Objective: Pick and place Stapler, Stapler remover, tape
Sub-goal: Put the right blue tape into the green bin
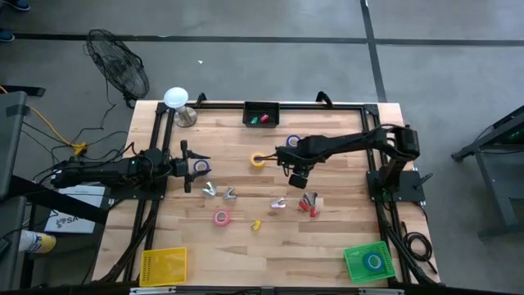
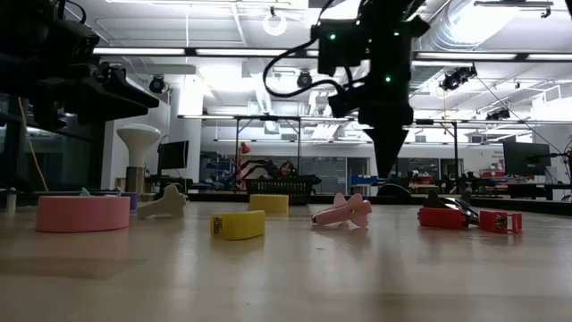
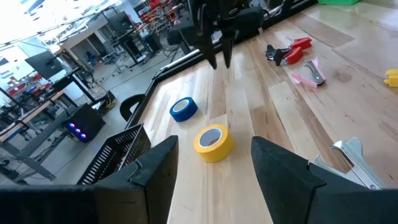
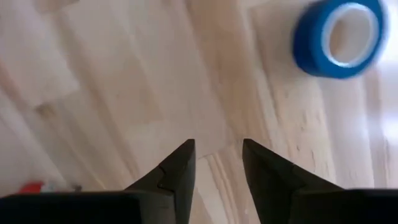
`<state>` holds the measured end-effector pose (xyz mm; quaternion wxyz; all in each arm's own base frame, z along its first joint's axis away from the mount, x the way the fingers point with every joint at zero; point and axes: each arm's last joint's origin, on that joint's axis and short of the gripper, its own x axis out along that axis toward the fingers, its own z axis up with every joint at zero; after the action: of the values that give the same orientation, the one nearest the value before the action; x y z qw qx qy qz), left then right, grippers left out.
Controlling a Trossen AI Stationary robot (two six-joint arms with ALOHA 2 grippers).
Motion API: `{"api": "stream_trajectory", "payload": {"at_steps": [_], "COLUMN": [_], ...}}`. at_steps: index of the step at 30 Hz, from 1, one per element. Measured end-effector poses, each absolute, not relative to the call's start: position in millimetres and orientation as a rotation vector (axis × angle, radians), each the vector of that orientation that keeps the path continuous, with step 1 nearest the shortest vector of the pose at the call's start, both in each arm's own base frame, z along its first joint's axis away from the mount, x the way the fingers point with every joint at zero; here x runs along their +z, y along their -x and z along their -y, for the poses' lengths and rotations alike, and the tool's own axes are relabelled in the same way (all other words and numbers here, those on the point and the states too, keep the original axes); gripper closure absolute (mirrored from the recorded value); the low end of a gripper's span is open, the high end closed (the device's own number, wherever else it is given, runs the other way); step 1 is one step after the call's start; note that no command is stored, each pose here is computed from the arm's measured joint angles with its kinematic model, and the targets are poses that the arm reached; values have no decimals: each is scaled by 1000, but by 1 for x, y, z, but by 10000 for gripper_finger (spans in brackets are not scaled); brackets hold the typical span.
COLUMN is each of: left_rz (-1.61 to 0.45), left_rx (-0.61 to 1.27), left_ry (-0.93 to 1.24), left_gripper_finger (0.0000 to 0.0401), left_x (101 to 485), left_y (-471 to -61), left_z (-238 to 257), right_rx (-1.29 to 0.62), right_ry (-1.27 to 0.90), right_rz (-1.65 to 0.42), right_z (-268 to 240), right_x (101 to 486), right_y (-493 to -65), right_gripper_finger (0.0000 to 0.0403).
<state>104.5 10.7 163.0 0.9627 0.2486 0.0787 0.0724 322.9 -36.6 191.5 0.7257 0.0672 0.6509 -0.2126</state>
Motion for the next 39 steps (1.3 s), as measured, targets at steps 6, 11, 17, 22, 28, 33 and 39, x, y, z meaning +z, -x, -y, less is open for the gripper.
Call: {"api": "stream_trajectory", "payload": {"at_steps": [6, 11, 17, 22, 28, 33, 39], "left_rz": [-160, -160, -160, -159, -160, -159, -160], "left_rx": [147, 146, 147, 147, 147, 146, 147], "left_ry": [-504, -504, -504, -504, -504, -504, -504], "left_gripper_finger": [204, 204, 204, 204, 204, 204, 204], "left_x": [163, 163, 163, 163, 163, 163, 163], "left_y": [-105, -105, -105, -105, -105, -105, -105], "left_z": [-11, -11, -11, -11, -11, -11, -11], "right_rx": [-532, -374, -393, -258, -215, -149, -61], "right_ry": [-70, 70, 294, 309, 325, 300, 242], "right_rz": [-1316, -1284, -1316, -1303, -1301, -1314, -1297], "right_z": [49, 73, 95, 104, 122, 127, 124], "right_x": [182, 164, 160, 157, 150, 146, 146], "right_y": [-316, -312, -306, -306, -311, -312, -312], "right_gripper_finger": [228, 200, 195, 194, 194, 194, 207]}}
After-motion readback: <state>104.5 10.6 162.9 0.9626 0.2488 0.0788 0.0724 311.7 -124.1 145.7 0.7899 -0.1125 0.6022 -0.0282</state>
